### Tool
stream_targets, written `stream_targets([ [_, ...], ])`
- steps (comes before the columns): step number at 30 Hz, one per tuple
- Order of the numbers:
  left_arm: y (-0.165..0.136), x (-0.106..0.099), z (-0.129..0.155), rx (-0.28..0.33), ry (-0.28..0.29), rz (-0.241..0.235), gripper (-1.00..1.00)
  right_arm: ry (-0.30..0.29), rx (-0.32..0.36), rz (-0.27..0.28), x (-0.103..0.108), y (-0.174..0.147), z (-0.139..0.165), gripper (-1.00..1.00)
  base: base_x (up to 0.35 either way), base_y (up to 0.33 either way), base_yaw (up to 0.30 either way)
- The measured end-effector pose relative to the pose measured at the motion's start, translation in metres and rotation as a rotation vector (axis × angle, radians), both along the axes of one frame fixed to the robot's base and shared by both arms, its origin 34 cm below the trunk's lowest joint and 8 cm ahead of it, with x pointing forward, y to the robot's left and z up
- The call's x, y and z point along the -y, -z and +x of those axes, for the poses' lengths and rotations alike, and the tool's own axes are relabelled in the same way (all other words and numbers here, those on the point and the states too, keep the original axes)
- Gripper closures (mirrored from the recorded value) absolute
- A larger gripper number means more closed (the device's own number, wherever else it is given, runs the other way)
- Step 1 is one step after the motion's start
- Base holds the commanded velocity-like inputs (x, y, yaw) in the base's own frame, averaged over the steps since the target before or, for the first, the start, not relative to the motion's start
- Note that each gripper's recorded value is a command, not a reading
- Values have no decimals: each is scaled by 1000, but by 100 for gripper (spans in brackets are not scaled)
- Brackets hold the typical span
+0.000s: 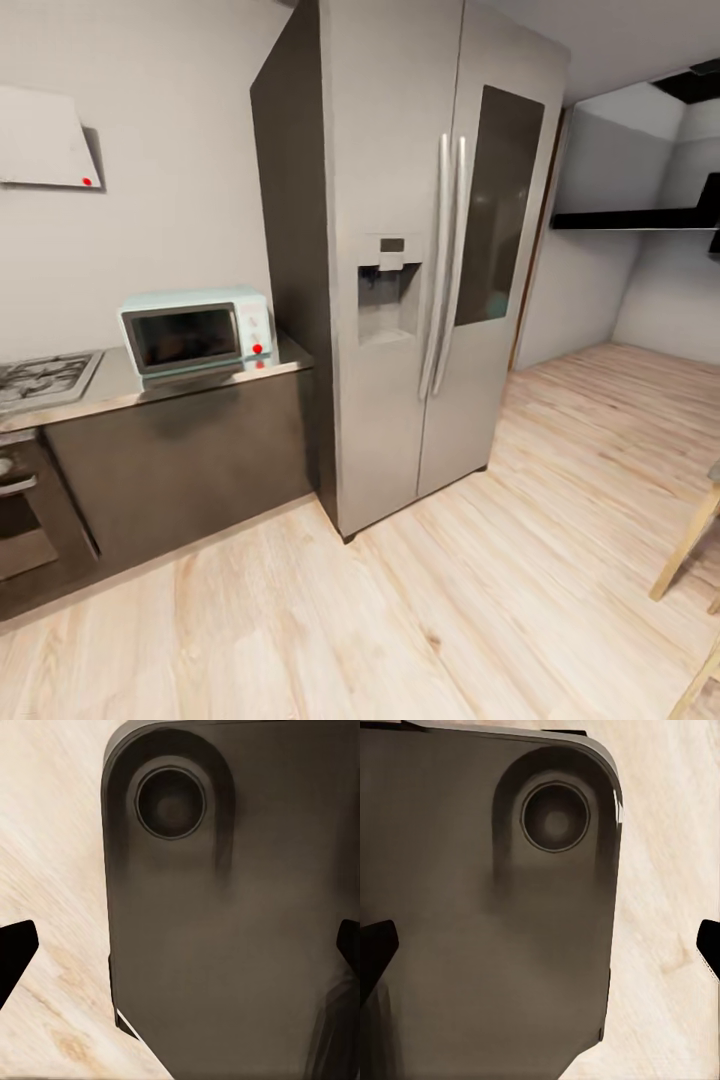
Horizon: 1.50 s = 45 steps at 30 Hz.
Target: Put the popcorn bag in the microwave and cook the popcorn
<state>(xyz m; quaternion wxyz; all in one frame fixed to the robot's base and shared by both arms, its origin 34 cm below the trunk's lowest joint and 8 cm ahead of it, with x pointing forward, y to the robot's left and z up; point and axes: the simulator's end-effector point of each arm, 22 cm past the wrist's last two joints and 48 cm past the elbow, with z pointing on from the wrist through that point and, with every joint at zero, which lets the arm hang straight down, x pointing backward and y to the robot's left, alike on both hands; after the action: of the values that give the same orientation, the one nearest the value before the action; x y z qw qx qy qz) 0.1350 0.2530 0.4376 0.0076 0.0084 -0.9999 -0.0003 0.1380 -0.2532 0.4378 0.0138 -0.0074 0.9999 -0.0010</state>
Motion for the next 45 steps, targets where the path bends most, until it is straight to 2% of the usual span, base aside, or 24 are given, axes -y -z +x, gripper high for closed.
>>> stream_targets([
  [45, 0, 0, 0, 0, 0, 0, -100, 0, 0, 0, 0, 0, 0, -100, 0, 0, 277],
])
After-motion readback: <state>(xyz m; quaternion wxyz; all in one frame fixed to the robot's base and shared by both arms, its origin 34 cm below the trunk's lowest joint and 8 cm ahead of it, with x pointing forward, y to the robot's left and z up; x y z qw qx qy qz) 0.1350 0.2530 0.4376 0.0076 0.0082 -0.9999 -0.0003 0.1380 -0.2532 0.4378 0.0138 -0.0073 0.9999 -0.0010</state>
